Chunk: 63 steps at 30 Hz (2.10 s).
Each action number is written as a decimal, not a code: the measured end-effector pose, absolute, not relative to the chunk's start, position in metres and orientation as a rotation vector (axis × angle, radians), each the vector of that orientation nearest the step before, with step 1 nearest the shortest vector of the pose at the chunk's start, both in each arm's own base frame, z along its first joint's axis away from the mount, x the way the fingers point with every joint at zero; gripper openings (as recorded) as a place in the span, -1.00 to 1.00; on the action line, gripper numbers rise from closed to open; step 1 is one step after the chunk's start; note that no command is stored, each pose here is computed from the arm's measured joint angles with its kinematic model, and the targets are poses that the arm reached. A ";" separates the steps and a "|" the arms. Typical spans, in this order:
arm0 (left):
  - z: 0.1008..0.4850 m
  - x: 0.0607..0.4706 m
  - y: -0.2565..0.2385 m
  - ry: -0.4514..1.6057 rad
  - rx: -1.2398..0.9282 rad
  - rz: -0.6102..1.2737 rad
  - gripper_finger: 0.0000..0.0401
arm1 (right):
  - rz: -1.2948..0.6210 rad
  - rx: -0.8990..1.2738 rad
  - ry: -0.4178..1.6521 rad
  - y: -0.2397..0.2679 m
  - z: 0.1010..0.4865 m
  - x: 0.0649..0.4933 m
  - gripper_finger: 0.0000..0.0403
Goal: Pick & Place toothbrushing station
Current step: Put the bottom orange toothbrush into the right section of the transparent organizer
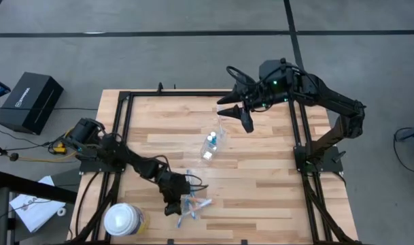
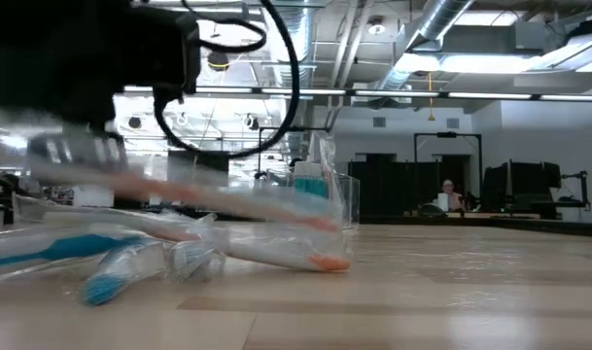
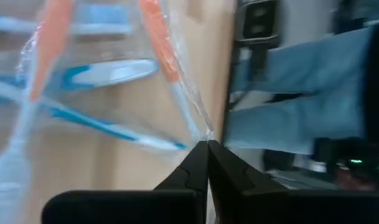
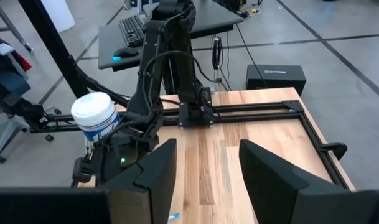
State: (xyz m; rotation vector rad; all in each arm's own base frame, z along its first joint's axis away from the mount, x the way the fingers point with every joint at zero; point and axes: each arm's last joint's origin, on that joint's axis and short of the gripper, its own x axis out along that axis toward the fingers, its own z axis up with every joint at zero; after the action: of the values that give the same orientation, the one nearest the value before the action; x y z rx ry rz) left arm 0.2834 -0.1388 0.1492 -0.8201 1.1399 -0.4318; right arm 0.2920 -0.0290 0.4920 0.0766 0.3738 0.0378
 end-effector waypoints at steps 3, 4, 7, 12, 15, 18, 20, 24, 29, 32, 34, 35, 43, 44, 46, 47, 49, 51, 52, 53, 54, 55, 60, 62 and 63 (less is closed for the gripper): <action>0.164 0.285 -0.131 1.111 -0.890 -0.462 -1.00 | 0.037 0.073 0.374 -0.029 0.492 0.292 -0.19; 0.171 0.285 -0.128 1.085 -0.901 -0.472 -1.00 | 0.038 0.069 0.374 -0.029 0.492 0.292 -0.19; 0.199 0.282 -0.114 0.986 -0.943 -0.488 -1.00 | 0.041 0.051 0.373 -0.029 0.492 0.292 -0.20; 0.241 0.275 -0.078 0.826 -1.072 -0.450 -1.00 | 0.048 0.014 0.364 -0.029 0.493 0.293 -0.20; 0.260 0.269 -0.054 0.759 -1.167 -0.436 -1.00 | 0.060 -0.039 0.362 -0.028 0.493 0.293 -0.20; 0.276 0.262 -0.032 0.716 -1.244 -0.461 -1.00 | 0.061 -0.114 0.365 -0.024 0.492 0.293 -0.20; 0.286 0.255 -0.019 0.682 -1.288 -0.478 -1.00 | 0.041 -0.169 0.375 -0.021 0.492 0.293 -0.21; 0.308 0.239 0.006 0.572 -1.364 -0.470 -1.00 | -0.005 -0.235 0.396 -0.016 0.490 0.293 -0.22; 0.333 0.219 0.032 0.403 -1.444 -0.456 -1.00 | -0.006 -0.314 0.404 -0.006 0.488 0.298 -0.22; 0.344 0.213 0.043 0.307 -1.471 -0.469 -1.00 | -0.039 -0.413 0.445 0.000 0.479 0.310 -0.23; 0.351 0.211 0.048 0.249 -1.478 -0.497 -1.00 | -0.077 -0.480 0.438 0.004 0.476 0.320 -0.24; 0.354 0.210 0.049 0.223 -1.479 -0.513 -1.00 | -0.098 -0.509 0.430 0.005 0.476 0.323 -0.24; 0.362 0.213 0.052 0.147 -1.482 -0.593 -1.00 | -0.196 -0.677 0.390 0.012 0.475 0.341 -0.25; 0.362 0.213 0.052 0.146 -1.482 -0.593 -1.00 | -0.203 -0.694 0.392 0.012 0.475 0.341 -0.25; 0.361 0.214 0.054 0.146 -1.485 -0.587 -1.00 | -0.216 -0.724 0.398 0.014 0.473 0.345 -0.26; 0.361 0.214 0.055 0.145 -1.486 -0.583 -1.00 | -0.219 -0.738 0.411 0.014 0.471 0.347 -0.27; 0.362 0.213 0.057 0.133 -1.481 -0.580 -1.00 | -0.215 -0.758 0.430 0.014 0.467 0.350 -0.28; 0.362 0.212 0.061 0.118 -1.479 -0.568 -1.00 | -0.208 -0.771 0.416 0.018 0.467 0.351 -0.28; 0.362 0.212 0.064 0.107 -1.476 -0.560 -1.00 | -0.200 -0.789 0.415 0.020 0.468 0.351 -0.27; 0.362 0.212 0.067 0.096 -1.475 -0.551 -1.00 | -0.187 -0.809 0.415 0.023 0.467 0.351 -0.27; 0.362 0.210 0.069 0.085 -1.469 -0.546 -1.00 | -0.175 -0.824 0.416 0.026 0.467 0.351 -0.27; 0.363 0.209 0.072 0.077 -1.462 -0.544 -1.00 | -0.168 -0.833 0.413 0.029 0.467 0.352 -0.27; 0.363 0.203 0.085 0.044 -1.448 -0.502 -1.00 | -0.174 -0.827 0.368 0.033 0.471 0.352 -0.28; 0.362 0.203 0.089 0.034 -1.448 -0.488 -1.00 | -0.180 -0.825 0.361 0.033 0.471 0.353 -0.29; 0.361 0.204 0.090 0.032 -1.449 -0.483 -1.00 | -0.183 -0.824 0.356 0.032 0.472 0.353 -0.30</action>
State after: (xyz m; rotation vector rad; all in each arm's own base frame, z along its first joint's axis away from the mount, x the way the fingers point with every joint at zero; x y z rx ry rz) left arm 0.2043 0.0902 0.3611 -1.4490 0.0316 -0.4833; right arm 0.3528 0.0324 0.4720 -0.8237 0.3555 -0.1835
